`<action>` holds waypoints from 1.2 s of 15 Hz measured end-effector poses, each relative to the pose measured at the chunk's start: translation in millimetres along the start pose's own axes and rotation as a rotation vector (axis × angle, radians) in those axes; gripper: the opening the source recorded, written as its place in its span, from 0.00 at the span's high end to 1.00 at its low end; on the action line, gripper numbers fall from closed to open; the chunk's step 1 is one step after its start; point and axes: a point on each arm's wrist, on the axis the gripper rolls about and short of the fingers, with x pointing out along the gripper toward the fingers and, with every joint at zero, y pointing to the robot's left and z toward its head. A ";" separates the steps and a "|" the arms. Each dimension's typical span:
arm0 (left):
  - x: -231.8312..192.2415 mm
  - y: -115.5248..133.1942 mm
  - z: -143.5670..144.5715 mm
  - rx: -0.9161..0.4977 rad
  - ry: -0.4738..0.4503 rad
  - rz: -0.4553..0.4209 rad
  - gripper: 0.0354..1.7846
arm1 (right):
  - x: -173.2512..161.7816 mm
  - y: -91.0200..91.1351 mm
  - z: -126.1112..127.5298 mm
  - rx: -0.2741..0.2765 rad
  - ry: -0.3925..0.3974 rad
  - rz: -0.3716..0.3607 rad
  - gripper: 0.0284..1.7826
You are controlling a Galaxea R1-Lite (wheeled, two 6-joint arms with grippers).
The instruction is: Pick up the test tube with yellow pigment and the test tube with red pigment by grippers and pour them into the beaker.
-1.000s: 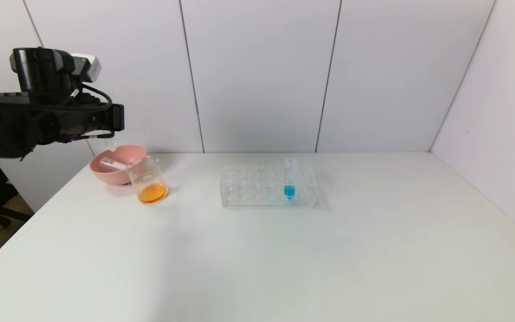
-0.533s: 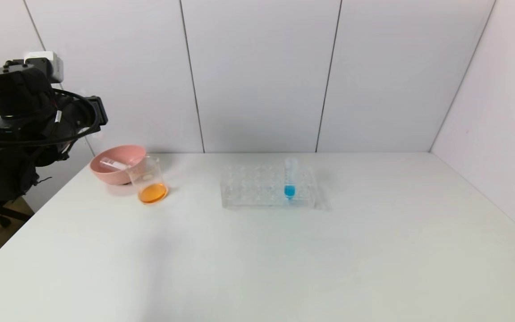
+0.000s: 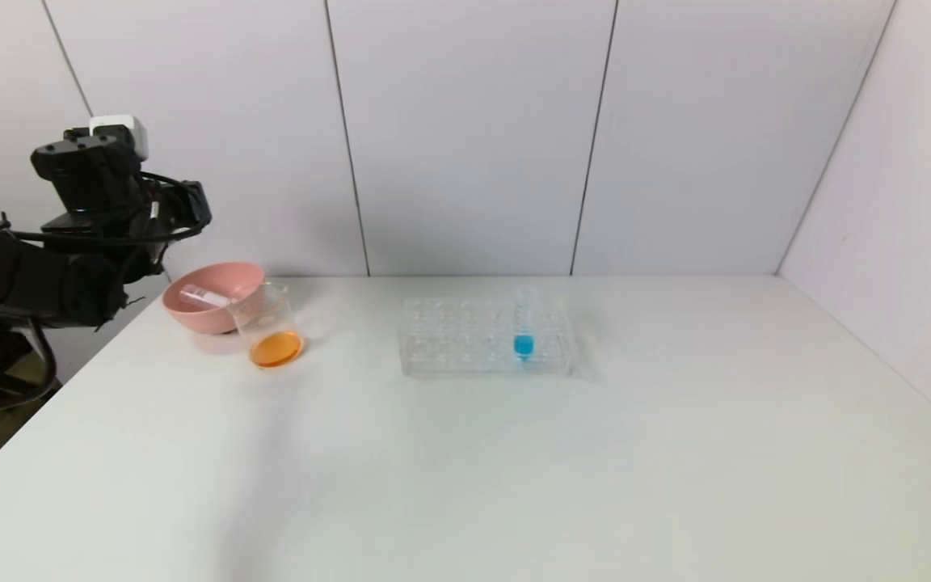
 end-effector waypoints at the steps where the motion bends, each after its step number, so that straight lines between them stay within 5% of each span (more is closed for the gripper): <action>1: 12.8 -1.2 -6.8 0.002 0.004 0.004 0.75 | 0.0 0.0 0.0 0.000 0.000 0.000 0.04; 11: 48.1 -5.7 -62.7 -0.005 0.110 0.014 0.72 | 0.0 0.0 0.0 0.000 0.000 0.000 0.04; 13: 48.3 -6.4 -64.0 -0.005 0.109 0.013 0.64 | 0.0 0.0 0.0 0.000 0.000 0.000 0.04; 18: 47.8 -6.9 -64.6 -0.004 0.108 0.014 0.21 | 0.0 0.0 0.0 0.000 0.000 0.000 0.04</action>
